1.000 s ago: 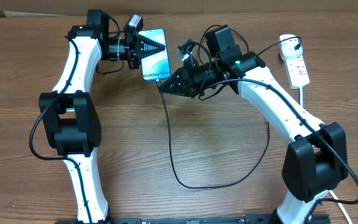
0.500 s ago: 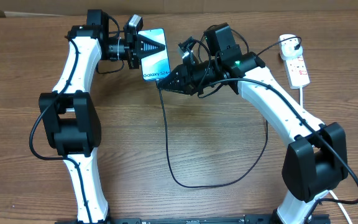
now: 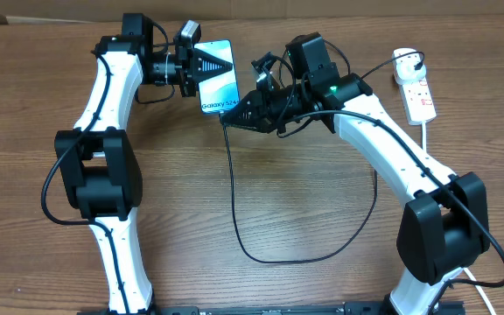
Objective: Plug charger to phone and switch on socket
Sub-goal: 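Align the held connector under the phone's bottom port, then push the connector up into the phone's port with the right gripper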
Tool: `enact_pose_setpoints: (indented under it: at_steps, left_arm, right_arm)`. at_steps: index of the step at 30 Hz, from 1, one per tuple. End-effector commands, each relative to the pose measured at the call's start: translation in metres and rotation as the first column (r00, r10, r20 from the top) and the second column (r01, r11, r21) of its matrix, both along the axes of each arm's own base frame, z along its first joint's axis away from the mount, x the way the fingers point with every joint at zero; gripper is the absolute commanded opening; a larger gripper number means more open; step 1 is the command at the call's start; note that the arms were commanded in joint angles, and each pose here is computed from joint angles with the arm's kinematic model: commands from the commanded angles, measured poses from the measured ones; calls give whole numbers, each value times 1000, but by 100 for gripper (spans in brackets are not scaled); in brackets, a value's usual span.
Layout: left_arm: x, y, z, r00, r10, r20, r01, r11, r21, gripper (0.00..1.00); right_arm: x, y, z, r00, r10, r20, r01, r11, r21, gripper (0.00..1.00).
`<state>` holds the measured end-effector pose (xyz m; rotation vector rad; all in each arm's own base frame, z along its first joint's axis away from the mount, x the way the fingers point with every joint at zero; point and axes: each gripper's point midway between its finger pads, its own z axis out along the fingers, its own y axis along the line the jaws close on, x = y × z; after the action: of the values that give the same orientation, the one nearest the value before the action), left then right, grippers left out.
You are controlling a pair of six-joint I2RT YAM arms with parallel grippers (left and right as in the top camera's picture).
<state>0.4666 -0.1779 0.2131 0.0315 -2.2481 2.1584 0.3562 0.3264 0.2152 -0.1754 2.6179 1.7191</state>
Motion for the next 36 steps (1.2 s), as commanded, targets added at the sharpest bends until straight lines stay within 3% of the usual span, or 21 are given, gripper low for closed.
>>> enact_pose_setpoints:
  at_steps: [1, 20, 26, 36]
  left_arm:
    - [-8, -8, 27, 998, -27, 57, 29, 999, -42, 4]
    - [-9, -10, 27, 998, -30, 57, 32, 999, -42, 4]
    - [-9, -9, 27, 998, -28, 58, 31, 999, -41, 4]
    - [-9, -9, 27, 998, -29, 57, 31, 999, -42, 4]
  right_arm:
    - [20, -7, 7, 994, -86, 66, 88, 996, -30, 4]
    - [23, -8, 6, 992, -95, 85, 98, 994, -38, 4]
    - [15, -8, 6, 995, -57, 80, 60, 998, -28, 20]
    - [7, -9, 4, 998, -31, 59, 33, 999, -31, 22]
